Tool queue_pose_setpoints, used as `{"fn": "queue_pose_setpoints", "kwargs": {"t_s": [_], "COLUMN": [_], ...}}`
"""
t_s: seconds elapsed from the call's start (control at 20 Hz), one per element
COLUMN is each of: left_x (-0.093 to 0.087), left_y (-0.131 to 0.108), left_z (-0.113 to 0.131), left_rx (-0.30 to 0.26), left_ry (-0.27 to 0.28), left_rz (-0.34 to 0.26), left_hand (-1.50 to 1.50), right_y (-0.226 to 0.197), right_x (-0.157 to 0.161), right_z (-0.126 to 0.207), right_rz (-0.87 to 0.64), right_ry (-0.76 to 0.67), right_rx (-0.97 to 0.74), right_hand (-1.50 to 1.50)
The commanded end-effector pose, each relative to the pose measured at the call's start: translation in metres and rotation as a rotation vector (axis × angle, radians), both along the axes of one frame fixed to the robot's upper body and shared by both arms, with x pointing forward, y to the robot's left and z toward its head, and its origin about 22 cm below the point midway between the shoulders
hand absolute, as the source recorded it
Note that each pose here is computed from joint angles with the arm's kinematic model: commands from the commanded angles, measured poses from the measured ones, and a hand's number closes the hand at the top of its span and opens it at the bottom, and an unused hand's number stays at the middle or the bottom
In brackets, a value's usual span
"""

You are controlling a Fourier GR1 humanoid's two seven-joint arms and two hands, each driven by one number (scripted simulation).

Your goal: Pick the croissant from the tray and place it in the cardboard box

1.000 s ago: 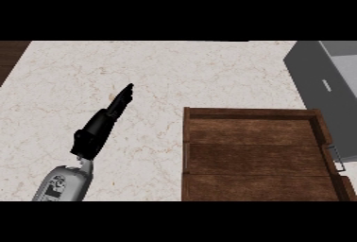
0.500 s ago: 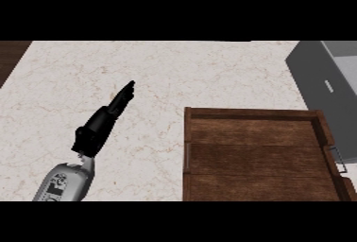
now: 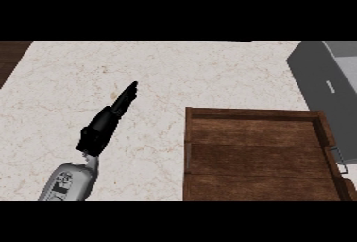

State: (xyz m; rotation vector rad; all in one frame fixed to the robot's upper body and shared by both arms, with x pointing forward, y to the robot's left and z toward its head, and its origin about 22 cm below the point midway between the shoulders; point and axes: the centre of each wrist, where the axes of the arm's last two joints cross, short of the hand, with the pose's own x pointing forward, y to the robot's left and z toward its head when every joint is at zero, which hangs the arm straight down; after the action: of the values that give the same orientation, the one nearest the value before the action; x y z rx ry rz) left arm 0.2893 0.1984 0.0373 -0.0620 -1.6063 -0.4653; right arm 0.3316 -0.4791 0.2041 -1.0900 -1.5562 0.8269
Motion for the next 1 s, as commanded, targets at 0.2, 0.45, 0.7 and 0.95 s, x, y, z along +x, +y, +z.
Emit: {"fn": "queue_pose_setpoints", "kwargs": {"t_s": [0.2,0.45,0.7,0.95], "left_x": [0.000,0.000,0.003,-0.004], "left_y": [0.007,0.007,0.005,0.007], "left_z": [0.005,0.004,-0.002,0.004], "left_rx": [0.010,0.002,0.014,0.007], "left_ry": [-0.008,-0.009,-0.002,0.003], "left_rz": [-0.005,-0.003,0.009,0.011], "left_hand": [0.00,0.00,0.00,0.00], "right_y": [0.002,-0.010,-0.029,-0.057], "right_x": [0.026,0.025,0.019,-0.004], "right_z": [-0.050,-0.064,-0.046,-0.048], "right_rz": [-0.031,0.028,0.032,0.033], "right_ry": [0.198,0.128,-0.097,-0.205], "right_rx": [0.231,0.330,0.607,0.874], "right_hand": [-1.50,-1.50,-1.50,-1.50]}}
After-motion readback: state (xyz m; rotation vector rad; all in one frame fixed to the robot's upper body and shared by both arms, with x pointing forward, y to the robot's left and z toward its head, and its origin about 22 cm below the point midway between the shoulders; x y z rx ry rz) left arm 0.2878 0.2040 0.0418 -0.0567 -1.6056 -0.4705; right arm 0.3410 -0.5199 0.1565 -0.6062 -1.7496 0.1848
